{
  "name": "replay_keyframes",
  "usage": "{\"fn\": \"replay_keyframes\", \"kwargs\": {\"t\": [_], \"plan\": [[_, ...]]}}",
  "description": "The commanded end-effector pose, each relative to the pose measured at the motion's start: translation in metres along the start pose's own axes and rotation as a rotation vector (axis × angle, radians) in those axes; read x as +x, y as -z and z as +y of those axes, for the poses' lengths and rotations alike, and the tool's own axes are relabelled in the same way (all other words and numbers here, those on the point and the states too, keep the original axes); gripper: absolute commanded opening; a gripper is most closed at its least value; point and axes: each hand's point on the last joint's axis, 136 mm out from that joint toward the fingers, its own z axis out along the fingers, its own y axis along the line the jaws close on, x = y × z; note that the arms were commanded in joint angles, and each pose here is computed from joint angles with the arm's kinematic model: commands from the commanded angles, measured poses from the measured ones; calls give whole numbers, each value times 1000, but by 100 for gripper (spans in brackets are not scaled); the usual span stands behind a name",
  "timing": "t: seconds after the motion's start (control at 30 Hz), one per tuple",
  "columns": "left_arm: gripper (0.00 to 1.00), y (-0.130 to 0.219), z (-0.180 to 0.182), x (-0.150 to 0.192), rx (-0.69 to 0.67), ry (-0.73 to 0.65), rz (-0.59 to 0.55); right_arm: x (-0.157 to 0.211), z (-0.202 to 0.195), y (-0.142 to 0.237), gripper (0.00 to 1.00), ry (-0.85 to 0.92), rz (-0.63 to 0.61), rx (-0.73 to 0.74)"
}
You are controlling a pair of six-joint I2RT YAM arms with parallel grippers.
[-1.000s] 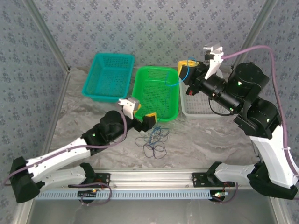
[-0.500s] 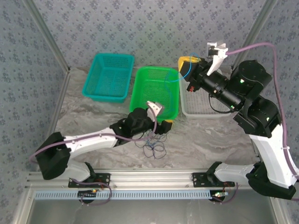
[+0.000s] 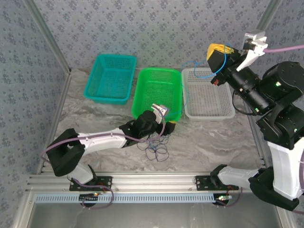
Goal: Untangle the cables
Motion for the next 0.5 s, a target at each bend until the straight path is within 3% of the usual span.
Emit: {"fn": "replay_keyframes", "kwargs": {"t": [0.0,0.23,0.37,0.47], "plan": [[78,17,8,-5,-47,12,-21,37,-37,-24,0,62,111,128],[80,45,31,7,-131,31,-32,65,-103,-51,0,12,156,244],[81,61,49,19,-215,36,-9,59,-132,-53,0,-15,102,278],[82,73,58,24,-248,36,-16,69,-147,-57,0,-28,134,300]]}}
